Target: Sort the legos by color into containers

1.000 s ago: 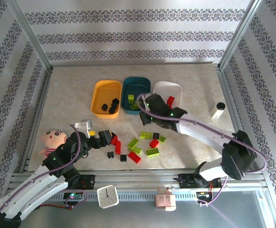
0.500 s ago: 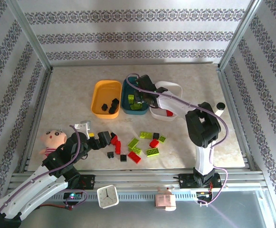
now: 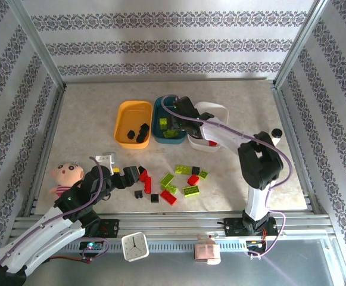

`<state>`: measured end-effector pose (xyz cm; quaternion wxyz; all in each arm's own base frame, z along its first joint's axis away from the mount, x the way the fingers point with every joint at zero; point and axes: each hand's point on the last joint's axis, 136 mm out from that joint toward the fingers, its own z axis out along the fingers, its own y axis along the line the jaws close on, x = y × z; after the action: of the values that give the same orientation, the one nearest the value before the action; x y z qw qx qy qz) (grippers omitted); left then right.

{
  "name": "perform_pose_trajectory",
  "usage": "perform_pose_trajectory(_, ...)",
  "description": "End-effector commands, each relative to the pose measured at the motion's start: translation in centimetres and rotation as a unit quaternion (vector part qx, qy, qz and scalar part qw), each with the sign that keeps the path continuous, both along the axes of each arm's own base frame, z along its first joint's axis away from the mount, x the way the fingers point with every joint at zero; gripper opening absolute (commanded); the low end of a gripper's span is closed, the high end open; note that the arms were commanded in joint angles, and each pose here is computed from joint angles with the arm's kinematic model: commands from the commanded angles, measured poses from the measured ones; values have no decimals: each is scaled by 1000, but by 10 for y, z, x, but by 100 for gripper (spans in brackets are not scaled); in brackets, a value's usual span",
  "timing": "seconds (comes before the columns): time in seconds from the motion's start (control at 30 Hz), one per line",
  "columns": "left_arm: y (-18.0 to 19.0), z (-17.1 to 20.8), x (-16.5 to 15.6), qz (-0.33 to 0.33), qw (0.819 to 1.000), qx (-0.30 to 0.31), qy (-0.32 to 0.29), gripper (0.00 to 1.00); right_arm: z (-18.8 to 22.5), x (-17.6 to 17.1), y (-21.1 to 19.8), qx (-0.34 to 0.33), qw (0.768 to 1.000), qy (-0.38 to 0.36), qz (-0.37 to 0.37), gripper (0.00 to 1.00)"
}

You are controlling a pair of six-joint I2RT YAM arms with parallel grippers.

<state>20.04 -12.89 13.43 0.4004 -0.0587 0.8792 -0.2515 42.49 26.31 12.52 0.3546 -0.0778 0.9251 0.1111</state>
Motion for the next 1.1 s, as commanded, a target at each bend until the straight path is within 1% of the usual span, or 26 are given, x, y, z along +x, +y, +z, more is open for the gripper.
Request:
perform_pose_trajectory(0.0, -6, -16, -1, -28, 998, 44, 37, 89, 24, -24, 11, 39, 999, -27, 20, 64)
perform_pose_trajectory(0.1, -15, -38, 3, -47, 993, 74, 78, 87, 15, -45, 8, 43, 999, -20, 27, 64)
perform_pose_trajectory(0.2, -20, -56, 7, -54, 989, 95, 102, 87, 7, -62, 0, 51, 998, -11, 26, 64)
perform_pose_trajectory(0.33, -13, -71, 9, -42, 984, 129, 118, 81, 0, -75, -13, 50, 999, -7, 20, 64)
perform_pose_trajectory(0.4, -12, -76, 9, -42, 982, 134, 124, 76, 1, -78, -17, 51, 998, -11, 17, 65)
perform_pose_trajectory(0.57, -13, -81, 5, -50, 981, 136, 130, 74, 0, -81, -24, 53, 998, -10, 10, 65)
perform_pose_trajectory(0.63, -10, -84, 5, -48, 980, 143, 132, 73, 0, -81, -24, 56, 998, -10, 9, 65)
perform_pose_trajectory(0.73, -7, -89, 6, -43, 977, 158, 136, 73, -1, -81, -25, 59, 998, -11, 7, 65)
perform_pose_trajectory(0.8, -8, -91, 10, -43, 976, 165, 136, 72, -1, -80, -25, 61, 998, -12, 6, 65)
perform_pose_trajectory(1.07, -16, -90, 36, -30, 977, 178, 109, 63, 2, -83, -29, 63, 998, -16, 4, 65)
